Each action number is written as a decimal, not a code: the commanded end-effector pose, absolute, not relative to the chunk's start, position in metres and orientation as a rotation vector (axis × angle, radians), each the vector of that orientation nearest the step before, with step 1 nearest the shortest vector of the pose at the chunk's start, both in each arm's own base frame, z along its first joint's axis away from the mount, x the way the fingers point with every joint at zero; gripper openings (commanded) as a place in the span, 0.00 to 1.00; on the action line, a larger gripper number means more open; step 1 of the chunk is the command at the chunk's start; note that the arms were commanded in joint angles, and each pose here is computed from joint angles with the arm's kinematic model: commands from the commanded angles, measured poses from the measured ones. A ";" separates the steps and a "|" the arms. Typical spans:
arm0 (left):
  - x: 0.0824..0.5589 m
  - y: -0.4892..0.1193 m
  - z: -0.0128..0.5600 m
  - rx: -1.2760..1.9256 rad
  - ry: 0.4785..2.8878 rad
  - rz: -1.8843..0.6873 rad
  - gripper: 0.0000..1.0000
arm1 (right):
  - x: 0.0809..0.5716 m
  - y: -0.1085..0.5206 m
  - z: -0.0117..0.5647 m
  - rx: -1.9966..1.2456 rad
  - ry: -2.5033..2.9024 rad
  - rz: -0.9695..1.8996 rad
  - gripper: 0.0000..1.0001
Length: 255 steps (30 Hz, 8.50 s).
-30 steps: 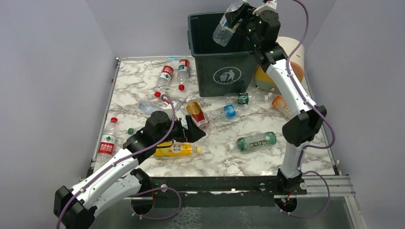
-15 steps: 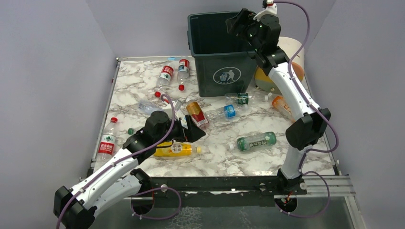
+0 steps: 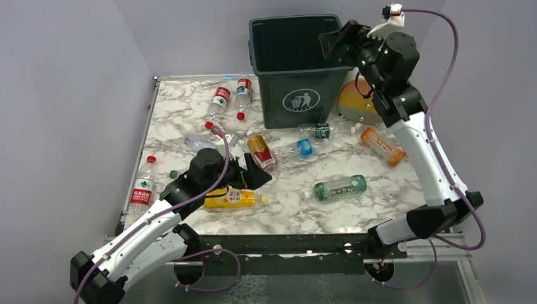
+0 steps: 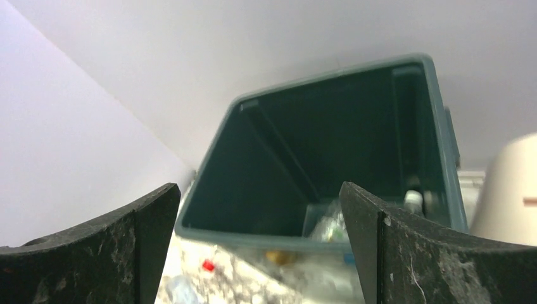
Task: Put the plastic bottles in the bin
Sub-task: Place the plastic bottle in the trash bin, then pick up the plastic bottle at the center of the board, then place the plastic bottle in the trash bin.
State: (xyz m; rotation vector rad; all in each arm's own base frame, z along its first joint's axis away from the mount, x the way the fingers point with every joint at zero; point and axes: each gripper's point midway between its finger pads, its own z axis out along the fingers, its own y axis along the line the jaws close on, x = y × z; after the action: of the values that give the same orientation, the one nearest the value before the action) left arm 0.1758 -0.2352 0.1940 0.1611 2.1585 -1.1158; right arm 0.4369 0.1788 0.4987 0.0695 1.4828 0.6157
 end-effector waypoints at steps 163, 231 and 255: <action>0.182 -0.235 0.202 0.147 2.278 -1.052 0.99 | 0.244 0.125 0.049 0.693 2.764 0.272 0.49; 0.168 -0.236 0.210 0.134 2.290 -1.128 0.99 | 0.382 0.179 0.489 0.331 1.647 0.886 0.50; 0.166 -0.235 0.207 0.129 2.297 -1.129 0.99 | 0.515 0.232 0.472 0.326 1.508 0.975 0.52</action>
State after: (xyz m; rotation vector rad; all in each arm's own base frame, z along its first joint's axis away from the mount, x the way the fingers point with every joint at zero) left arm 0.1654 -0.2308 0.1928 0.1072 2.3439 -1.0886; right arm 0.5083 0.2328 0.4524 0.3495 1.5731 0.9684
